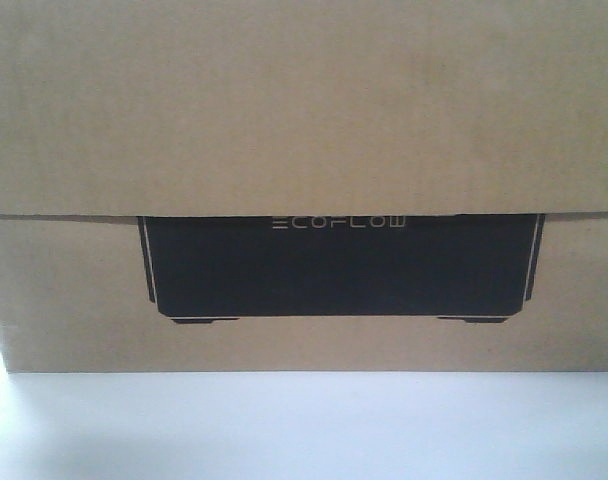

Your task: Grab box from left shelf to table start

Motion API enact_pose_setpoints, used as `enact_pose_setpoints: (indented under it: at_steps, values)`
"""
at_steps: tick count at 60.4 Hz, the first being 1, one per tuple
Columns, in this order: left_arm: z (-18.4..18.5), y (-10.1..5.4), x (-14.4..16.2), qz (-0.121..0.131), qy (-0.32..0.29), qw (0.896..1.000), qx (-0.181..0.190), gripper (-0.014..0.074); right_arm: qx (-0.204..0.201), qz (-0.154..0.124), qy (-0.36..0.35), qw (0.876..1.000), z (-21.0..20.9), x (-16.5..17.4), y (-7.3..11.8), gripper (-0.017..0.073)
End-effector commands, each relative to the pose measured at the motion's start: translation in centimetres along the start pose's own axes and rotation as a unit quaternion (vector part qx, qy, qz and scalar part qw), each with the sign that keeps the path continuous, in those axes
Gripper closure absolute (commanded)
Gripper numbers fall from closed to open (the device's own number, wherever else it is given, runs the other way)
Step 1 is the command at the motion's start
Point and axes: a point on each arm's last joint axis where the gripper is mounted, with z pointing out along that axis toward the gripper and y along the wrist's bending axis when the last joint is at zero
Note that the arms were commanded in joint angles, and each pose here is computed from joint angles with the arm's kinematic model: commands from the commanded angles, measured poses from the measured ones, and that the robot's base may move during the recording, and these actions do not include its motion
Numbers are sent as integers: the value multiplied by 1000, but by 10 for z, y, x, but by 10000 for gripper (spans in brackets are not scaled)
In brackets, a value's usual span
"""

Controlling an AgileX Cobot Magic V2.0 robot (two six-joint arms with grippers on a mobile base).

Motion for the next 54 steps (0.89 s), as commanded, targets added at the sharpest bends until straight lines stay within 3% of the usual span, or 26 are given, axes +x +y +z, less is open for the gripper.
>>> enact_pose_setpoints:
  at_steps: [1, 12, 54]
  values:
    - [-3, 1, -3, 1, -47, 999, -8, 676, 1, -8, -50, 999, -1, -10, 0, 541]
    - [-7, 1, 26, -1, -50, 999, -11, 676, 1, -8, -50, 999, -1, -10, 0, 541]
    - [-11, 0, 25, -1, -56, 998, -9, 676, 1, -8, -50, 999, -1, -10, 0, 541]
